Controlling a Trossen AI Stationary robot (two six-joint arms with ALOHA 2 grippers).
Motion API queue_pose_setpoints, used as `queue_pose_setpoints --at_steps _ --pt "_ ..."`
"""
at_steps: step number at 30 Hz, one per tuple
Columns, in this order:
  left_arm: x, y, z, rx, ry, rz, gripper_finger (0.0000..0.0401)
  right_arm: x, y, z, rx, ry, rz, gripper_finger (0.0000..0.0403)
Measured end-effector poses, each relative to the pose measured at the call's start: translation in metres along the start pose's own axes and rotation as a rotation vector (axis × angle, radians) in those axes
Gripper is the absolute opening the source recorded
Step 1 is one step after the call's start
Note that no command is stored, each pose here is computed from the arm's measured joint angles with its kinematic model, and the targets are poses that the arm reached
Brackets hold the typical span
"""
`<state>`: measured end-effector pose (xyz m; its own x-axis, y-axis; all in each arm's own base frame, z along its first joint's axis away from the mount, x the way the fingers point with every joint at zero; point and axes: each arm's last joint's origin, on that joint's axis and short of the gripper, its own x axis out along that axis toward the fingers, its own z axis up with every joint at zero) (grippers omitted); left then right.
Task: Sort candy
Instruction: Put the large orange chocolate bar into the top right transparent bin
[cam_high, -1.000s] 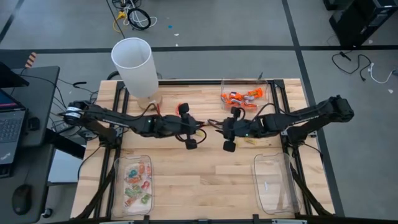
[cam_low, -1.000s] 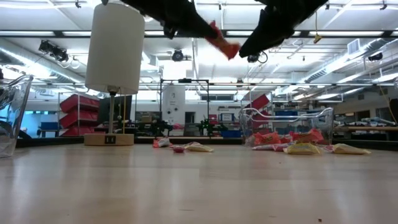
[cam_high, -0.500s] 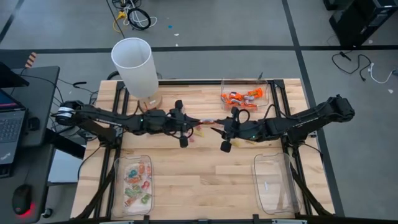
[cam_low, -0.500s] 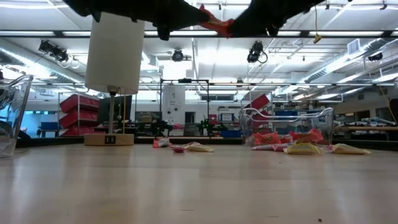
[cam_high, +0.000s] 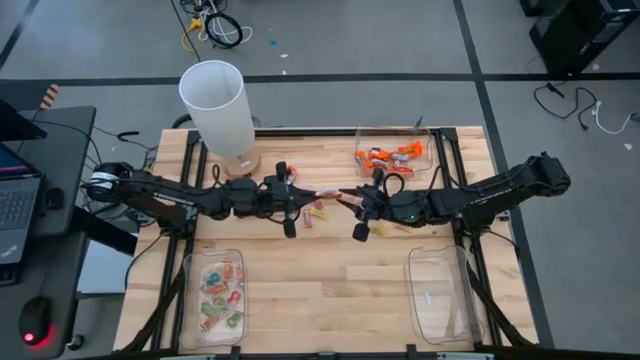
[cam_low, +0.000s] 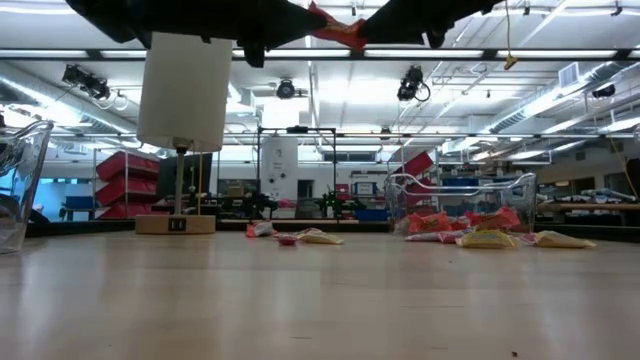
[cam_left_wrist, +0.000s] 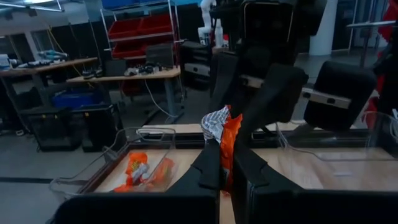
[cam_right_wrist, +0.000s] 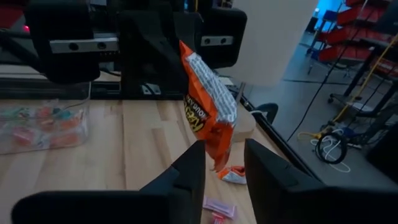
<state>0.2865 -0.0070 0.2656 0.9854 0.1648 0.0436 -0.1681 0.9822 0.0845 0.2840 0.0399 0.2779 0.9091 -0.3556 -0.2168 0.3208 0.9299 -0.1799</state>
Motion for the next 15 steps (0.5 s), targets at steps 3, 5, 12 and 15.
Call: queue_pose_setpoints --at_steps 3,5,12,15 --pt "-0.0012 0.0001 -0.0018 -0.003 -0.009 0.0 0.001 0.0 -0.0001 0.0012 -0.001 -0.011 -0.001 0.0073" --pt "-0.0012 0.0001 -0.0013 -0.01 -0.014 0.001 0.001 0.0 -0.0001 0.0012 -0.002 -0.011 0.0 0.0056" --pt "-0.0012 -0.0002 -0.0012 -0.02 -0.016 -0.01 0.001 0.0 -0.0001 0.002 -0.001 -0.019 -0.001 0.0004" --pt "-0.0012 -0.0001 -0.0004 -0.024 -0.023 -0.009 0.001 -0.0001 -0.0002 0.0036 0.001 -0.033 -0.002 0.0001"
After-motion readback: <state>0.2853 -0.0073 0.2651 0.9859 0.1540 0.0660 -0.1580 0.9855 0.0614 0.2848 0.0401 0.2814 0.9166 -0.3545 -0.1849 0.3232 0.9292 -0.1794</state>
